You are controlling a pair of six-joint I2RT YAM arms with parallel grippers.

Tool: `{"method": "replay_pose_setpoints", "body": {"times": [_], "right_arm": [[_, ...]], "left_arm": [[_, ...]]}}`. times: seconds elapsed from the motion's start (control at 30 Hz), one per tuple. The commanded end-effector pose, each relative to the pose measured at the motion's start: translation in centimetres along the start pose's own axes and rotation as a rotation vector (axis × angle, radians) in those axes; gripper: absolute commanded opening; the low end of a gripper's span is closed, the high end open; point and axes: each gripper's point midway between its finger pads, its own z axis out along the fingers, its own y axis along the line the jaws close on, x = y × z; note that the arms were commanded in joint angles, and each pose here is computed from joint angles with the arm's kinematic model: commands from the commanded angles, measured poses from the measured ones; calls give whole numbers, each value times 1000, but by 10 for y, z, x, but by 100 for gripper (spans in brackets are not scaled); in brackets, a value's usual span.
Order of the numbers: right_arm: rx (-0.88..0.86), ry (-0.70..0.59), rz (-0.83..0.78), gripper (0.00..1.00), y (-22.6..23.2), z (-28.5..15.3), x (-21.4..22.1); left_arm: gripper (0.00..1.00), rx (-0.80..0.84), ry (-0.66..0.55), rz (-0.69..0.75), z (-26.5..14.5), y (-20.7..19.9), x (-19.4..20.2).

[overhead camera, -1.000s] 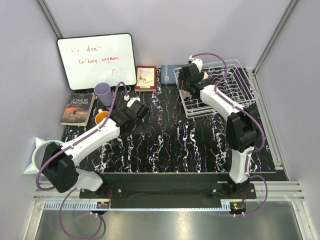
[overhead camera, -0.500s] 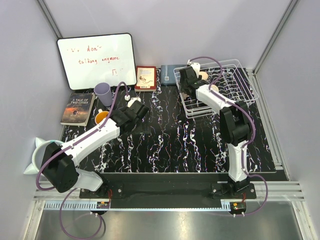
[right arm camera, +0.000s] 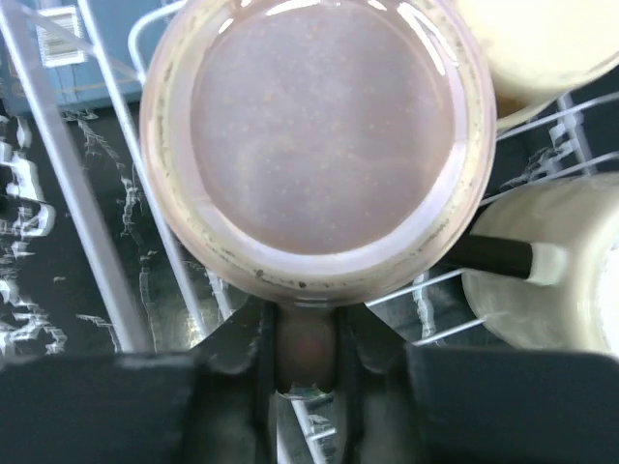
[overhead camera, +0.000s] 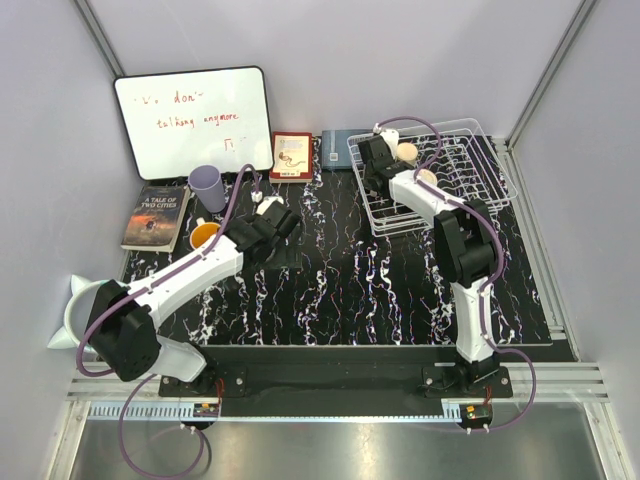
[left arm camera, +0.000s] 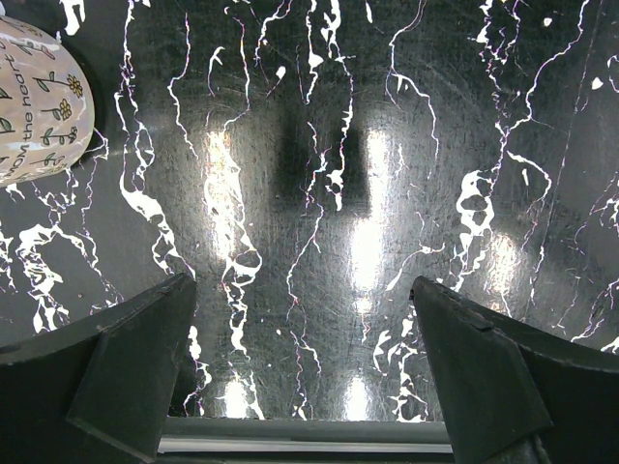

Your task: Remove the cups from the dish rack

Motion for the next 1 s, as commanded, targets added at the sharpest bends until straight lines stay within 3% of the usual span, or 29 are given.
{"method": "replay_pose_setpoints", "body": {"times": [0.0,0.23,0.57,0.8,0.97], "right_arm": [[-12,43,-13,0,5,5,16],[-51,-11,20,0,4,-27,-12],[-230,-182,116,0,12,-126,-100],[-271,-255,164,0,-3,-184,-133],[-404,-233,341,0,-26,-219,-136]], "left_arm": [[99,23,-49,-5,-5,-8,-16],[99,40,-50,-15,-5,-14,-20],[99,80,-72,-46,-5,-33,-38],[99,114,-132,-90,-14,-45,-64],[99,253,-186,-204,-26,-59,-93]]}}
